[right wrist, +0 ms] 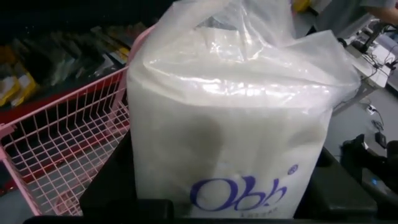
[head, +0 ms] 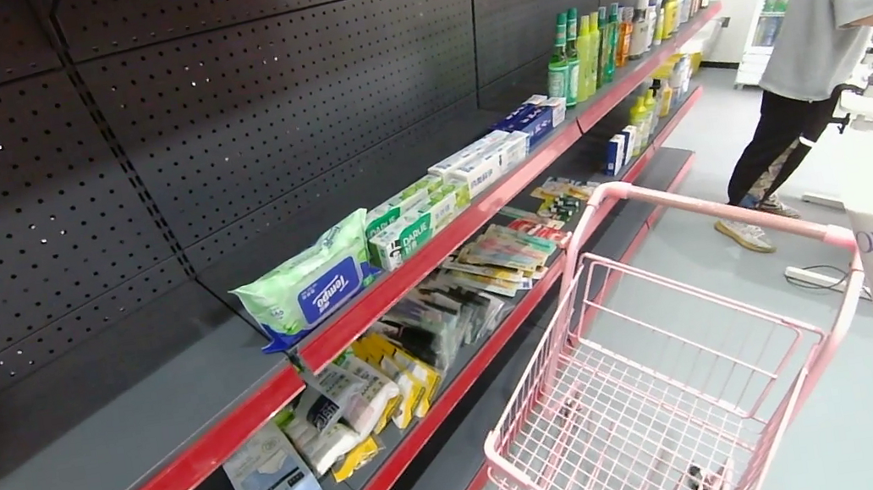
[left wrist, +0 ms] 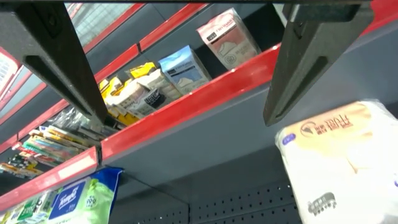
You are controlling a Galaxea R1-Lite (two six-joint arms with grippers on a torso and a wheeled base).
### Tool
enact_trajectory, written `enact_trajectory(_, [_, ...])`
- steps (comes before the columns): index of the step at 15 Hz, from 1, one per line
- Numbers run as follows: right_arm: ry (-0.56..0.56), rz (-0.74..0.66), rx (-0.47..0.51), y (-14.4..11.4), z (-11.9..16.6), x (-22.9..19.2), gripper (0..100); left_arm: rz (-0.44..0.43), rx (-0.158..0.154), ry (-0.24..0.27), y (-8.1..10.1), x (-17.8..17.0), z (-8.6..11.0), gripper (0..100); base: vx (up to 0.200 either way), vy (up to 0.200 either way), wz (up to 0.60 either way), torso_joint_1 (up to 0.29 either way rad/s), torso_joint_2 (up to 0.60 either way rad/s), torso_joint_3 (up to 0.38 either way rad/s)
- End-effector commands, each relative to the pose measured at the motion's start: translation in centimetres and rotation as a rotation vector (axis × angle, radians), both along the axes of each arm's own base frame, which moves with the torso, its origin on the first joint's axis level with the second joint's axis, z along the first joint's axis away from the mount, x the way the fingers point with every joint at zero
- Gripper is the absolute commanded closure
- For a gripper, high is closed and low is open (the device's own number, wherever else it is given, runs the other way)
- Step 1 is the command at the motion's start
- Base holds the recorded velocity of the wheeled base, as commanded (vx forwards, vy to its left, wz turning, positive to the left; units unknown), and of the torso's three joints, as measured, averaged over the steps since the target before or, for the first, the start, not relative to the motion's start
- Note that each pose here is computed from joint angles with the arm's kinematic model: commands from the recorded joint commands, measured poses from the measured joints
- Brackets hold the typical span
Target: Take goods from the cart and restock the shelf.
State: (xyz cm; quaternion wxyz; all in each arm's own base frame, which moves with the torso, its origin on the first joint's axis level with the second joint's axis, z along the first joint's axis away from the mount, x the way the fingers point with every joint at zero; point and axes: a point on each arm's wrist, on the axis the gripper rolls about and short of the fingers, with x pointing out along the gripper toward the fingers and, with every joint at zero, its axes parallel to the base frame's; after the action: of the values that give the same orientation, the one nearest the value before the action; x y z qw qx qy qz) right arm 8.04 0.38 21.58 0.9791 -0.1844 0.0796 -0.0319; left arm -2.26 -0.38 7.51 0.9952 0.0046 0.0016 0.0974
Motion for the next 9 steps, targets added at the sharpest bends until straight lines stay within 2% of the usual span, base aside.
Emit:
enact_trajectory(1, [0.015,0.0,-0.002,0.03,-0.14,0.33,100,0.0,0.0,0.001,0.0,0.01,0.0,0,0.0,0.0,0.0,0.163,-0.36,-0.198])
enact_trajectory(9, [0.028,0.012,-0.001,0.09,-0.24,0.63,100,0.0,0.003,0.001,0.0,0.01,0.0,0,0.0,0.0,0.0,0.143,-0.31,-0.167])
